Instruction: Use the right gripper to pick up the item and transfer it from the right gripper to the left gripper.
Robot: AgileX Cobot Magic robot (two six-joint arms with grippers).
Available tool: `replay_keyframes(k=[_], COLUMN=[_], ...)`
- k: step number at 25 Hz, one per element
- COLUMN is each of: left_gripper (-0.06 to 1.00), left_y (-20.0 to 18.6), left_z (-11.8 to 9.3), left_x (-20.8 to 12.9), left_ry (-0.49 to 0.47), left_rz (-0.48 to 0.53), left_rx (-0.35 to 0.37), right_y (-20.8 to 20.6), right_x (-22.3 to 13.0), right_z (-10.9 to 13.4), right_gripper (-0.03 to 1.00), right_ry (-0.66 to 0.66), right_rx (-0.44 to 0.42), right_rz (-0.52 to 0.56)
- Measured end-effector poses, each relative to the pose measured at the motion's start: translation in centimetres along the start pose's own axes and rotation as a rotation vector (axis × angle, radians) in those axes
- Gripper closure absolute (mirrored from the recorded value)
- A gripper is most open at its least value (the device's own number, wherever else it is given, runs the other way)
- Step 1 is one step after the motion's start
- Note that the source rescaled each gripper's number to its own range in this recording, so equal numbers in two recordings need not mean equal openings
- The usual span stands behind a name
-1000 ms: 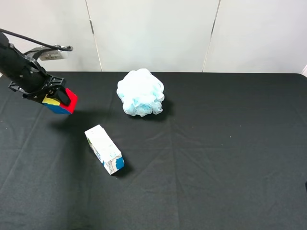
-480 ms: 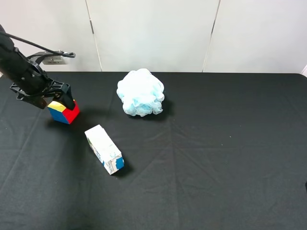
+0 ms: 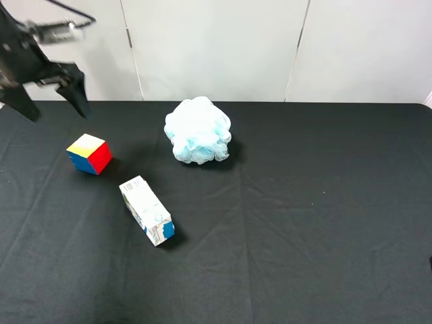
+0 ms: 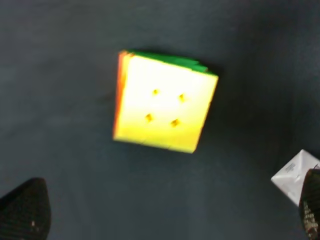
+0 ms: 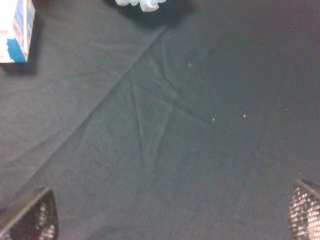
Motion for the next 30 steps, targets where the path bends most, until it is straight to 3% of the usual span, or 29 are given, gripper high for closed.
replay_keyframes(k=[3, 9, 14, 18, 27, 30], left_gripper=[-0.06, -0.06, -0.06, -0.06, -0.06, -0.06], left_y=[-4.2, -10.9, -14.2, -14.7, -11.7, -11.7], left_z=[-0.1, -1.3, -2.2, -2.8, -3.8, -4.4], left_x=[-0.5, -2.9, -6.4, -10.1, -20.8, -24.6], left_ry=[-0.004, 0.026, 0.041, 0.045, 0.052, 0.065], left_rz=[-0.068, -0.234, -0.353, -0.434, -0.564, -0.662], left_rx=[0.063, 0.115, 0.149, 0.161, 0.180, 0.192], right_y=[0.0, 0.0, 0.0, 0.0, 0.0, 0.0], right_x=[0.0, 0.0, 0.0, 0.0, 0.0, -0.1], right_z=[0.0, 0.0, 0.0, 0.0, -0.1, -0.4], right_gripper=[-0.03, -0.03, -0.03, -0.03, -0.03, -0.03], right_ry=[0.000, 0.000, 0.000, 0.000, 0.005, 0.033], right_rx=[0.000, 0.000, 0.000, 0.000, -0.005, -0.031], right_rz=[0.000, 0.000, 0.000, 0.000, 0.001, 0.005])
Point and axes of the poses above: a point on each arm's last joint axis where the gripper is mounted, y pointing out along that axis toward the gripper, z along the wrist's bending axis when the last joint is at zero, x = y × z, the point moved 4 cm from there along y, pointing out along that axis toward the gripper, and after that the axes turned 1 degree about y, right-handed, at the moved point
